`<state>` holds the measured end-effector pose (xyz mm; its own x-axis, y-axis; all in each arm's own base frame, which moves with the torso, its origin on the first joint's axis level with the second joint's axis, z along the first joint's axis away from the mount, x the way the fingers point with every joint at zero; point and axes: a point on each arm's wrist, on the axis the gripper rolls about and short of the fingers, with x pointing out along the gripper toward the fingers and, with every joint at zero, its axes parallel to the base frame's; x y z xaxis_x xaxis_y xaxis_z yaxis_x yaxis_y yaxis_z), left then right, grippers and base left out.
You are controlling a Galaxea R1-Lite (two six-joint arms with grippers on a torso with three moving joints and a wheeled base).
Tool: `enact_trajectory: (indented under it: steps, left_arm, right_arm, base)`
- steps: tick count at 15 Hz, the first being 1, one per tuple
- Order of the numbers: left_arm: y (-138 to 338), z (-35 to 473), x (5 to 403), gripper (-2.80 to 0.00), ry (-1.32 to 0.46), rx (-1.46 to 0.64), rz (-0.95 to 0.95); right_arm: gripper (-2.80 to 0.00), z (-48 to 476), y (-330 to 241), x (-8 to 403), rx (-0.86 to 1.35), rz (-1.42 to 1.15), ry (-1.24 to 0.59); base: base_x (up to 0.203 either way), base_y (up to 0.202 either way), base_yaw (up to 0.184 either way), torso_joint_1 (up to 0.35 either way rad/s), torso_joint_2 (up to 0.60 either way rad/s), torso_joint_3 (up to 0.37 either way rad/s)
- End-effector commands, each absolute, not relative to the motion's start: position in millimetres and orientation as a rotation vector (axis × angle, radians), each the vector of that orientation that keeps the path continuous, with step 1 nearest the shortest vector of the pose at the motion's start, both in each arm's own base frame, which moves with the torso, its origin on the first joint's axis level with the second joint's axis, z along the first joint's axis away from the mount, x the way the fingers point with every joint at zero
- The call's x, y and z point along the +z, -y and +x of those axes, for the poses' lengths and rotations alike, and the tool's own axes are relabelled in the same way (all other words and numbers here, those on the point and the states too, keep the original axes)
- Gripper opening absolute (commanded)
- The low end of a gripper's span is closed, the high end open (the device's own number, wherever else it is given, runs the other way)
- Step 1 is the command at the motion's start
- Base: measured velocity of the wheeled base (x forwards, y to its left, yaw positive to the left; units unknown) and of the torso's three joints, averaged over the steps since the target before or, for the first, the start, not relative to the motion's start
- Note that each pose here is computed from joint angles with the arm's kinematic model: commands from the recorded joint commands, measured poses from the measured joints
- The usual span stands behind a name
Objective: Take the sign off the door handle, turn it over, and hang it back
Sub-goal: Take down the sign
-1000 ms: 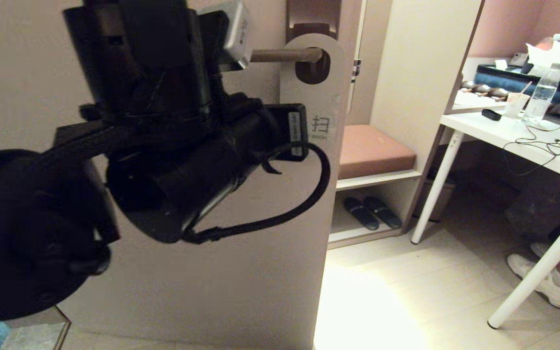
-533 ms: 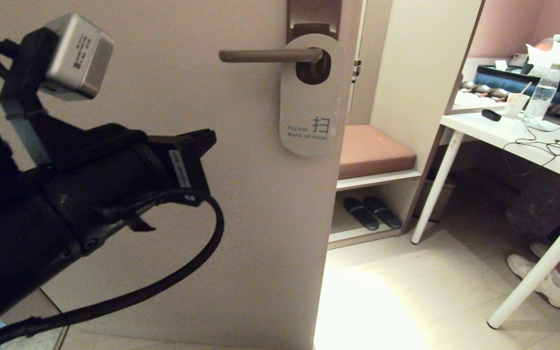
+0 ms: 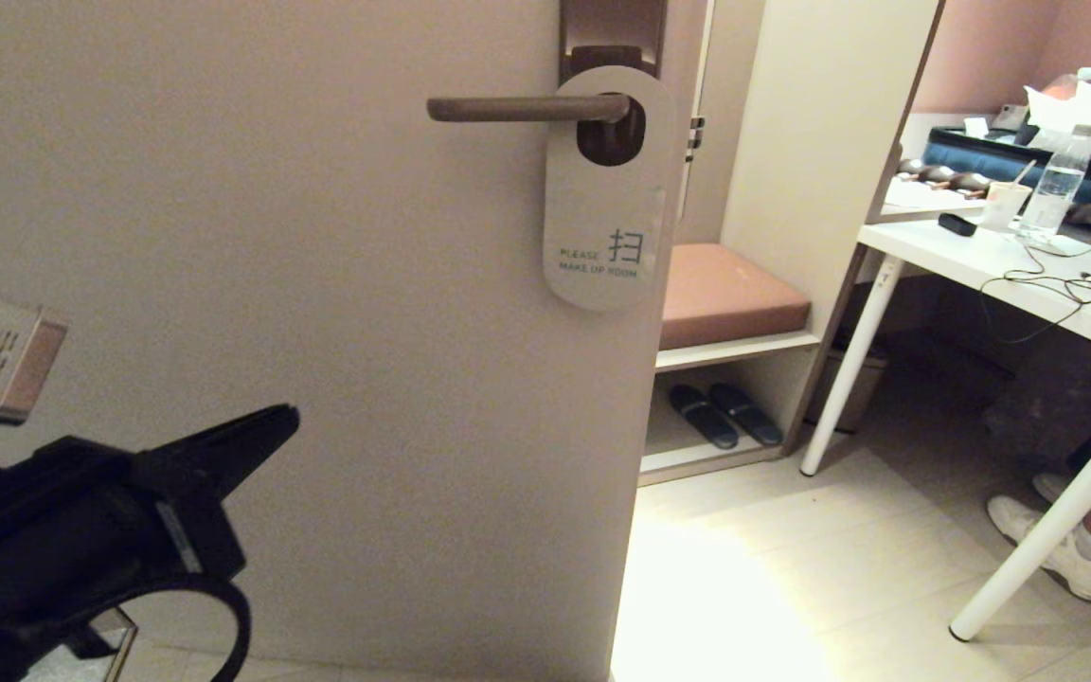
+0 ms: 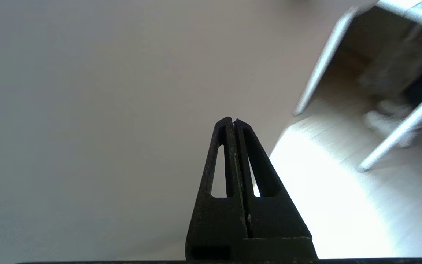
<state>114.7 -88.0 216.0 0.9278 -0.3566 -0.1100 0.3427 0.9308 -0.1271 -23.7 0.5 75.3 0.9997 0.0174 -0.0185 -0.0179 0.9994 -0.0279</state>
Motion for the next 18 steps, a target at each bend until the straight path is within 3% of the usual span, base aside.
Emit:
enact_trajectory:
  steps: [1,6,13,18]
  left_arm:
    - [50,93,196,-2.8,-0.108,-0.298,-0.125]
    - [8,47,133,-2.8,-0.111,-0.18,-0.044]
    - [5,-2,98,-2.8,-0.041,-0.176,0.022]
    - [0,-22,77,-2.8,0.011,-0.025,0.017]
  right_arm:
    - [-2.8,-24,0,75,0.02,-0.029,-0.02]
    - [-2.8,-24,0,75,0.019,-0.029,-0.02]
    - [-2.8,-24,0,75,0.019,-0.029,-0.02]
    - [-2.8,-24,0,75,0.02,-0.029,-0.02]
  base:
    - [0.0,0.0,0.0,0.0,0.0,0.0]
    - [0.0,0.0,0.0,0.0,0.0,0.0]
    - [0.0,0.0,0.0,0.0,0.0,0.0]
    - [0.0,0.0,0.0,0.0,0.0,0.0]
